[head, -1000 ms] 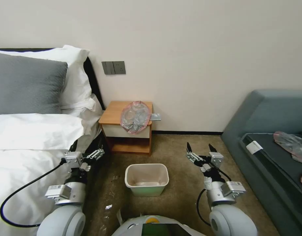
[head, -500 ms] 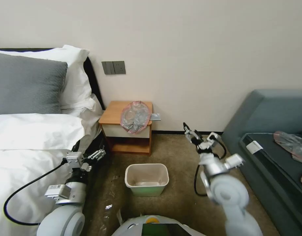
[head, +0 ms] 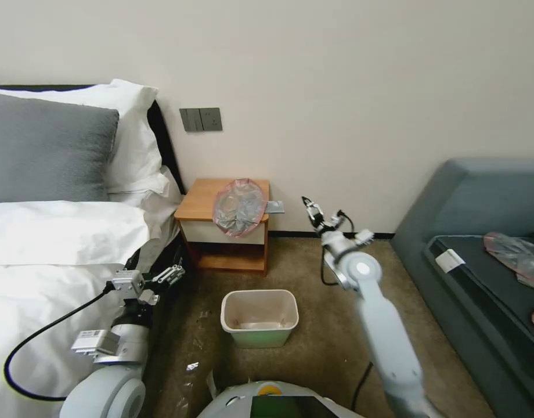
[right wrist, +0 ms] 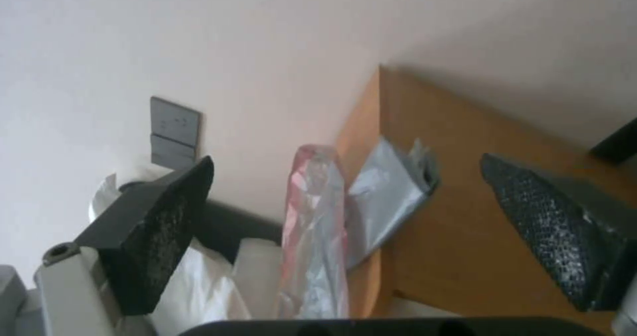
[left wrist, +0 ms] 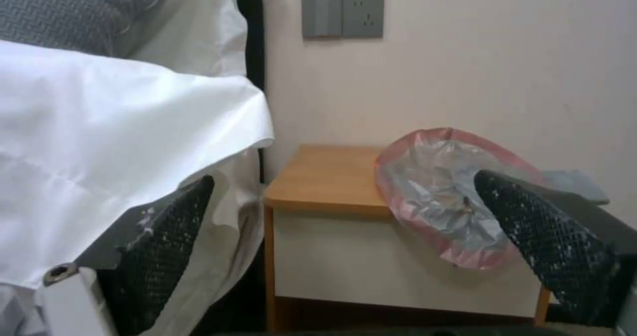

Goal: Pick up the garbage bag from the table and place it over the trash can.

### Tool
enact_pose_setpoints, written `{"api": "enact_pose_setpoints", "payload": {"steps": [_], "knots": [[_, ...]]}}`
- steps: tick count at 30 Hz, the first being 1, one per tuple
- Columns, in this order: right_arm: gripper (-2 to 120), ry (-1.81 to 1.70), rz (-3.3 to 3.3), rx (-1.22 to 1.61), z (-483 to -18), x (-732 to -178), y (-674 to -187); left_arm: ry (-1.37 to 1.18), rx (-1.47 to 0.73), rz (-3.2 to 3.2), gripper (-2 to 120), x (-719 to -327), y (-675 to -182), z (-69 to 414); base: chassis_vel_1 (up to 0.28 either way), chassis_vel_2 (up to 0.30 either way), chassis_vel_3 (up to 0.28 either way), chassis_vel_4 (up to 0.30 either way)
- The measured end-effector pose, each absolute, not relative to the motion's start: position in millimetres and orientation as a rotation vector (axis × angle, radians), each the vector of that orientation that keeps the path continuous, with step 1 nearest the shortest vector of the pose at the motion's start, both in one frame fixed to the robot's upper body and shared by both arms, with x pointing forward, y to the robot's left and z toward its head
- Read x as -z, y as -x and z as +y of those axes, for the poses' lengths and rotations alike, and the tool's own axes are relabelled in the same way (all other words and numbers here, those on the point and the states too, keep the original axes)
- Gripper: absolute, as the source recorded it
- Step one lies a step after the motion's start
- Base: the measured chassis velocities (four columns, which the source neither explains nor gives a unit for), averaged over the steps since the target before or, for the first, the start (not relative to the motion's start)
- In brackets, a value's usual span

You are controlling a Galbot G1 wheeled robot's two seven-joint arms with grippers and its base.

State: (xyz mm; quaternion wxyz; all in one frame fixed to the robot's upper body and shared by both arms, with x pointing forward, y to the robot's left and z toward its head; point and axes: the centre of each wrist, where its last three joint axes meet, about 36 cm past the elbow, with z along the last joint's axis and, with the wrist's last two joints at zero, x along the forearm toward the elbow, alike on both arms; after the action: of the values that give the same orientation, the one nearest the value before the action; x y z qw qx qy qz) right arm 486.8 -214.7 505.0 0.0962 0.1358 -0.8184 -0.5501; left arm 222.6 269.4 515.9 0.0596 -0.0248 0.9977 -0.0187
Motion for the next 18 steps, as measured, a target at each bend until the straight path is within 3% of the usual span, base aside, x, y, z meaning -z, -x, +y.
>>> {"api": "enact_pose_setpoints", "payload": {"steps": [9, 18], "knots": [[100, -0.454, -2.287, 1.698, -185, -471, -540, 0.1, 0.069, 3.033, 100, -514, -220, 270, 0.0, 0.0, 0.0, 0.0], [100, -0.481, -2.267, 1.696, -176, -455, -560, 0.128, 0.079, 3.047, 100, -512, -216, 269, 0.0, 0.0, 0.0, 0.0]]}}
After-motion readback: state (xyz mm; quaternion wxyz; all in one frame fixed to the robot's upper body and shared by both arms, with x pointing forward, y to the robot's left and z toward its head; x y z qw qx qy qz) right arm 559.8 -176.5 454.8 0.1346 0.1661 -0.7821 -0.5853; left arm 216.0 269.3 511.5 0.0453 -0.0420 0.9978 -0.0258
